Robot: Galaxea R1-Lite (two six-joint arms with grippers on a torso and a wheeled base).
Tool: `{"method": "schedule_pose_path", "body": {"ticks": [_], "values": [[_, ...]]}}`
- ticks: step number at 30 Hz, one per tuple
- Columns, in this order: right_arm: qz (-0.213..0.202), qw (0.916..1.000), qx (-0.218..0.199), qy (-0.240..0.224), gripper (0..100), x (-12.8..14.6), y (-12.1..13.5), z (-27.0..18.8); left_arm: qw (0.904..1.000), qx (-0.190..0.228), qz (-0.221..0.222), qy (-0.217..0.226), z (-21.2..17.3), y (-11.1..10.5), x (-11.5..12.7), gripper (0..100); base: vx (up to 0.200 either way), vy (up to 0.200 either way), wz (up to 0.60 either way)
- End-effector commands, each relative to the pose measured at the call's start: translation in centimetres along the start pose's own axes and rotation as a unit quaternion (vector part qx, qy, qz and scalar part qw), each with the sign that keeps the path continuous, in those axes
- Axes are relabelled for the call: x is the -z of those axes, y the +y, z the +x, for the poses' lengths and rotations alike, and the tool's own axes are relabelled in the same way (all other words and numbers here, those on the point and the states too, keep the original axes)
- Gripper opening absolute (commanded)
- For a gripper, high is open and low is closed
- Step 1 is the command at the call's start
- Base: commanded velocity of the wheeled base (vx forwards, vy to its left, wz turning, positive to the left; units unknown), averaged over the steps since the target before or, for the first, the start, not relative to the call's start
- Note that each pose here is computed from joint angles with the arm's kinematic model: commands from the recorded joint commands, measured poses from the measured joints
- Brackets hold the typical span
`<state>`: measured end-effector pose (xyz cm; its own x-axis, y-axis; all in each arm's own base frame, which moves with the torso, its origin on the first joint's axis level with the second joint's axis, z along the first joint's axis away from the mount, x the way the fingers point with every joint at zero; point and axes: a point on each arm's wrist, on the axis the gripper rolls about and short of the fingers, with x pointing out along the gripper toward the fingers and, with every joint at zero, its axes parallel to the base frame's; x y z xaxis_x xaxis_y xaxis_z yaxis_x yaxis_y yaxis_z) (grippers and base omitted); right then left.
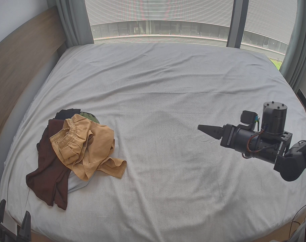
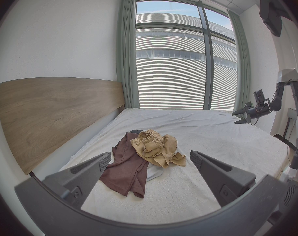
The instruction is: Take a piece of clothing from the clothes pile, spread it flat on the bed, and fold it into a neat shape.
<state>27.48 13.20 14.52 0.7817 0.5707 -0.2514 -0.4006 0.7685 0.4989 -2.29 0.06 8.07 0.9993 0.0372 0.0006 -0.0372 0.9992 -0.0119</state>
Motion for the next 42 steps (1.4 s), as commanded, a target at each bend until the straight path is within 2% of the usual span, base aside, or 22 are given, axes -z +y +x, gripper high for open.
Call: {"method": "schedule_pose_path", "body": {"ticks": [1, 10, 16, 24, 36, 42], "values": [[0.01, 0.9995, -0.002, 0.029, 100, 1.4, -0.1, 2.8, 1.0, -0.001, 0.0, 0.004, 0.1, 0.0, 0.5, 100, 0.0, 0.0, 0.0], [0.014, 0.9979, -0.013, 0.061, 100, 3.5, 0.4, 5.8, 1.0, 0.0, 0.0, 0.003, 0.1, 0.0, 0.5, 100, 0.0, 0.0, 0.0], [0.037, 0.9958, -0.025, 0.08, 100, 5.0, 1.2, 7.9, 1.0, 0.0, -0.001, 0.004, 0.1, 0.0, 0.5, 100, 0.0, 0.0, 0.0], [0.032, 0.9934, -0.039, 0.103, 100, 7.9, 1.5, 10.6, 1.0, 0.0, -0.001, 0.004, 0.1, 0.0, 0.5, 100, 0.0, 0.0, 0.0], [0.027, 0.9862, -0.078, 0.144, 100, 12.8, 4.5, 14.5, 1.0, 0.0, -0.001, 0.003, 0.1, 0.0, 0.5, 100, 0.0, 0.0, 0.0], [0.032, 0.9846, -0.081, 0.151, 100, 13.6, 5.1, 16.5, 1.0, 0.0, -0.001, 0.003, 0.1, 0.0, 0.5, 100, 0.0, 0.0, 0.0]]}}
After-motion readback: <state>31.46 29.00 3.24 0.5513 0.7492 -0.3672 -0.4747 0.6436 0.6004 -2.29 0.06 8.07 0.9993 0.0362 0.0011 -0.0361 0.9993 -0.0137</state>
